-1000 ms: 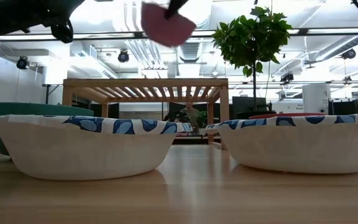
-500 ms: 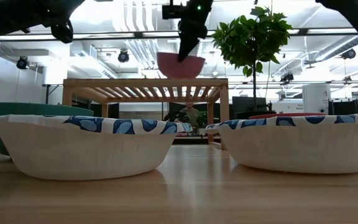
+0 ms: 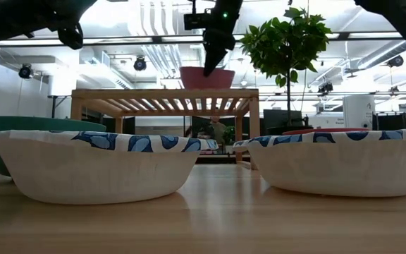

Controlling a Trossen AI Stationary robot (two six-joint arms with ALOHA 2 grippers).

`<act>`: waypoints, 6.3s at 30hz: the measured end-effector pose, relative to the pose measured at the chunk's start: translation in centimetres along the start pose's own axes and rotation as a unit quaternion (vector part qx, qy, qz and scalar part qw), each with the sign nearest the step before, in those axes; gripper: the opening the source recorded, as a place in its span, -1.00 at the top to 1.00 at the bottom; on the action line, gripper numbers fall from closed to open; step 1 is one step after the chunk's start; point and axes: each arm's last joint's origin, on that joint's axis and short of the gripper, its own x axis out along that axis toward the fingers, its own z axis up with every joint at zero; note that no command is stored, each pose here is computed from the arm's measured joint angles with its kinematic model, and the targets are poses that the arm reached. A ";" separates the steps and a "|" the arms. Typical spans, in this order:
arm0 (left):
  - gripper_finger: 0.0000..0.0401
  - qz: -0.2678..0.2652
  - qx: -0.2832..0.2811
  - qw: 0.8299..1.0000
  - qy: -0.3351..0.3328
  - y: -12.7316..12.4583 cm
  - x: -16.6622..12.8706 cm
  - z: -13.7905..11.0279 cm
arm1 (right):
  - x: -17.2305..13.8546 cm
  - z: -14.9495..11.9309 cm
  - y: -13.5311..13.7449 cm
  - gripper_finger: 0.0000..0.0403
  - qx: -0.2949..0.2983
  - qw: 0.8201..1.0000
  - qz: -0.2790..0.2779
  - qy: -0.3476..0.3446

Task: Place and stack bowls onto a shelf
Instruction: Put the pink bowl on the shelf, then put the white-blue bowl on the shelf

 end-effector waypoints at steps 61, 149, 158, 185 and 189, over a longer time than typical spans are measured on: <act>1.00 -0.049 -0.140 0.987 0.062 -1.2 2.2 -2.4 | -13.4 -11.4 15.2 0.40 0.016 0.941 0.118 -0.317; 1.00 -0.067 -0.007 0.715 0.696 -8.4 19.2 -11.8 | -8.8 -20.9 17.2 0.40 -0.009 0.862 0.138 -0.488; 1.00 -0.027 -0.017 0.817 0.576 -5.9 18.0 -0.2 | -8.8 -20.9 17.2 0.40 -0.009 0.862 0.138 -0.488; 1.00 0.489 -0.105 0.762 0.411 18.2 7.3 14.6 | -8.8 -20.9 17.2 0.40 -0.010 0.862 0.137 -0.488; 1.00 0.475 -0.112 0.754 0.439 19.4 8.1 13.0 | -8.8 -20.9 17.2 0.40 -0.011 0.862 0.135 -0.488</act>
